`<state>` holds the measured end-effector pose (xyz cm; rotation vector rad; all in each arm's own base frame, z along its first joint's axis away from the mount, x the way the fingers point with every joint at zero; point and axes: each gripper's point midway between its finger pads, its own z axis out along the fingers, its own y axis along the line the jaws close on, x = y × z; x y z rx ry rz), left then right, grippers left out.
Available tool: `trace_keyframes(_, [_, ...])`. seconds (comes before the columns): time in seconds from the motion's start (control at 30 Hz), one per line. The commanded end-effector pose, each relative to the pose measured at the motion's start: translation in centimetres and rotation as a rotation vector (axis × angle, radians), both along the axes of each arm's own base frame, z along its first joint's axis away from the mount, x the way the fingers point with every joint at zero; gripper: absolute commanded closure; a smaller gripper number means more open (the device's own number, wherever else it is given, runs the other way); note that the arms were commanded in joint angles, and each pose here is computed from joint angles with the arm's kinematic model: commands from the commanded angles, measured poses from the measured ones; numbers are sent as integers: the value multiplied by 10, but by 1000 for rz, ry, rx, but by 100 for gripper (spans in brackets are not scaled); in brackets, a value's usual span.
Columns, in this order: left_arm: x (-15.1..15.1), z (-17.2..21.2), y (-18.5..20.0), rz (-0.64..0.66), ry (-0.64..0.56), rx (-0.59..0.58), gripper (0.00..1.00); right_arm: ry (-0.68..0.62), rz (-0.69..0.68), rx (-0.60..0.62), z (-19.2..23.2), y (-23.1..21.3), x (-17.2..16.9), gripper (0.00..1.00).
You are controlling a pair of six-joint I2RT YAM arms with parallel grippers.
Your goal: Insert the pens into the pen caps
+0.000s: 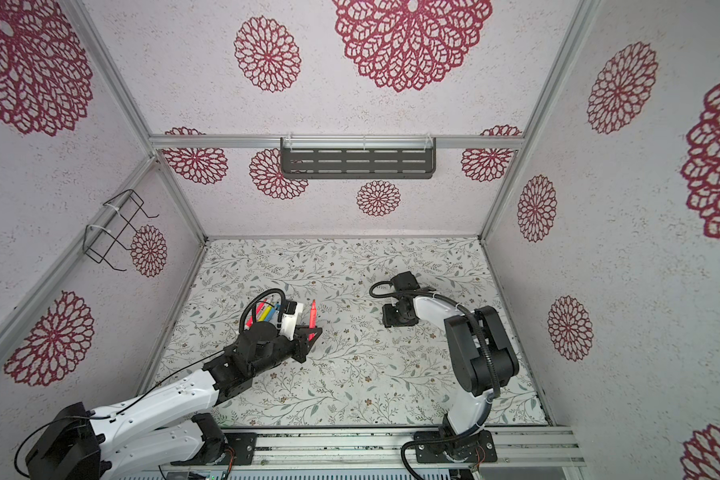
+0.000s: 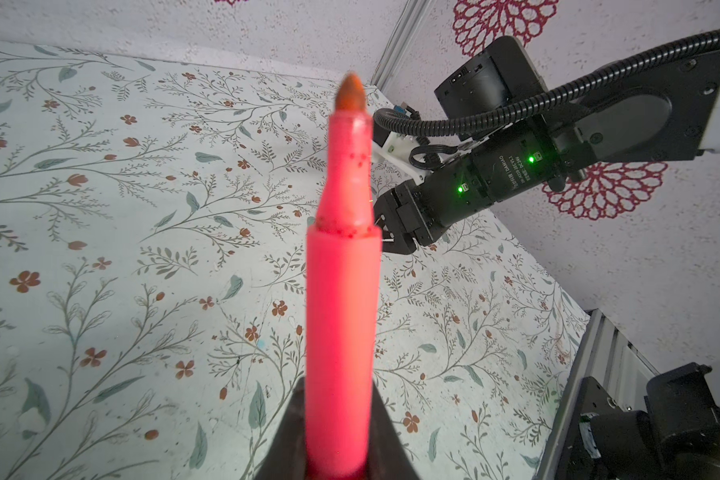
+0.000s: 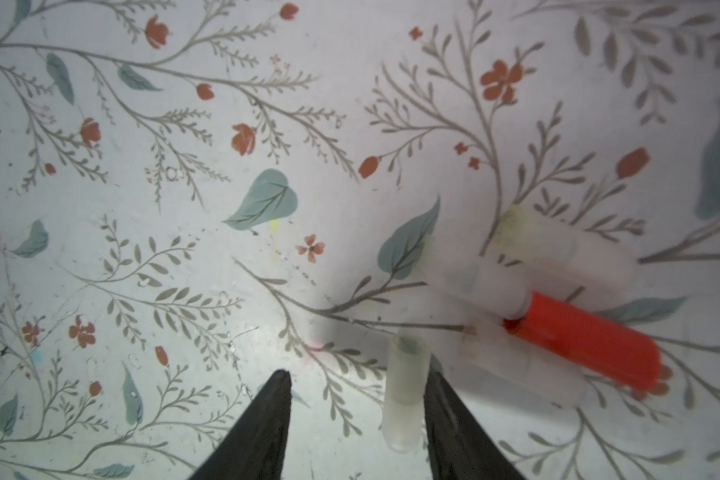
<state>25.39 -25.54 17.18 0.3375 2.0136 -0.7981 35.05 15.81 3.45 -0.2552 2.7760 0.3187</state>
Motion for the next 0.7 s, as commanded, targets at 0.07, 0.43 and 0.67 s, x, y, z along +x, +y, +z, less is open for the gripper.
trace_keyframes(0.07, [1, 1, 5, 12, -12, -1, 100, 12, -4, -64, -8, -8, -6, 46])
trace_keyframes(0.43, [0, 2, 9, 25, -14, -2, 100, 14, 1, -67, -11, 0, 11, 44])
trace_keyframes(0.67, [1, 1, 11, 29, -15, 4, 100, 22, 59, -26, -15, 22, 4, 45])
